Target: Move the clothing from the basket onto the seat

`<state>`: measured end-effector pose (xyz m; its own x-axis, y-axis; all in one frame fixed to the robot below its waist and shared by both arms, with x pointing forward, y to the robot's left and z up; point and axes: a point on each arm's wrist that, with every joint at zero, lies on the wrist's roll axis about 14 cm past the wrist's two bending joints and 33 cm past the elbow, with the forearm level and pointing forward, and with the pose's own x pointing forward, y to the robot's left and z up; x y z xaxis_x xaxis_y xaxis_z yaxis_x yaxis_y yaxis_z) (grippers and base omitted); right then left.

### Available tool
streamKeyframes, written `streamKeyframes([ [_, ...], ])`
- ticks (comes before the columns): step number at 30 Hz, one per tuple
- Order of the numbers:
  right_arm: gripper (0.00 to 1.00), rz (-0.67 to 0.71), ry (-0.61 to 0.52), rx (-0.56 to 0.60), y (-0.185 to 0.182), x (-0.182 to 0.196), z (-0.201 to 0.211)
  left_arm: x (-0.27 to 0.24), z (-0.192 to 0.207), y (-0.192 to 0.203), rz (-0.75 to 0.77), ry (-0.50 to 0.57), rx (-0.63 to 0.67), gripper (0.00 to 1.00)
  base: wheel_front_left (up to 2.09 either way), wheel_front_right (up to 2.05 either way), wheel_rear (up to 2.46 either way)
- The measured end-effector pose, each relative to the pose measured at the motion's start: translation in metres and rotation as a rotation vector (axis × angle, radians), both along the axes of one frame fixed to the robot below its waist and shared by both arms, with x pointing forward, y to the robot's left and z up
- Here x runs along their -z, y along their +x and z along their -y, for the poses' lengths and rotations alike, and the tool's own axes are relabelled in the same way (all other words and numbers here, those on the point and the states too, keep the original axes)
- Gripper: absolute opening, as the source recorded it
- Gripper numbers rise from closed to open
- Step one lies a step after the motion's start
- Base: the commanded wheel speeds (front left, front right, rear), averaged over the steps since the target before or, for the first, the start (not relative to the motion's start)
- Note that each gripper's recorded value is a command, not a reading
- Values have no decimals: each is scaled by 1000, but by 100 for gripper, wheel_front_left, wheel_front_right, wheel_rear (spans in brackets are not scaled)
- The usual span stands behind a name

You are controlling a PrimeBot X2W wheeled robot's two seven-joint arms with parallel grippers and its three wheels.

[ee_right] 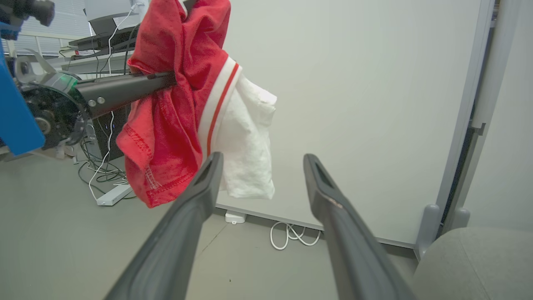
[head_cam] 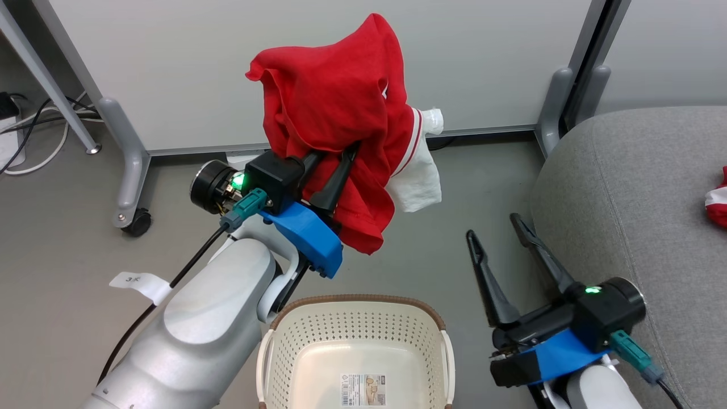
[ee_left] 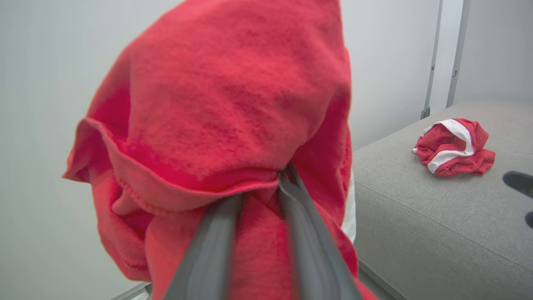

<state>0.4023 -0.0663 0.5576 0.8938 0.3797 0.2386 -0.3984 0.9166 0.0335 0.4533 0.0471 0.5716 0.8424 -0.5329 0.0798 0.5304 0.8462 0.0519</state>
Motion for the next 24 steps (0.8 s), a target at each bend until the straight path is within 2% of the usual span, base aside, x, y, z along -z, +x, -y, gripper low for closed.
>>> streamKeyframes([
  [11,100,31,-40,-235,0,-8,-74,6,3,1,-12,1,10,0,0,0,0],
  [24,100,-9,-175,-364,20,17,-116,4,14,3,-5,-8,32,0,0,0,0],
])
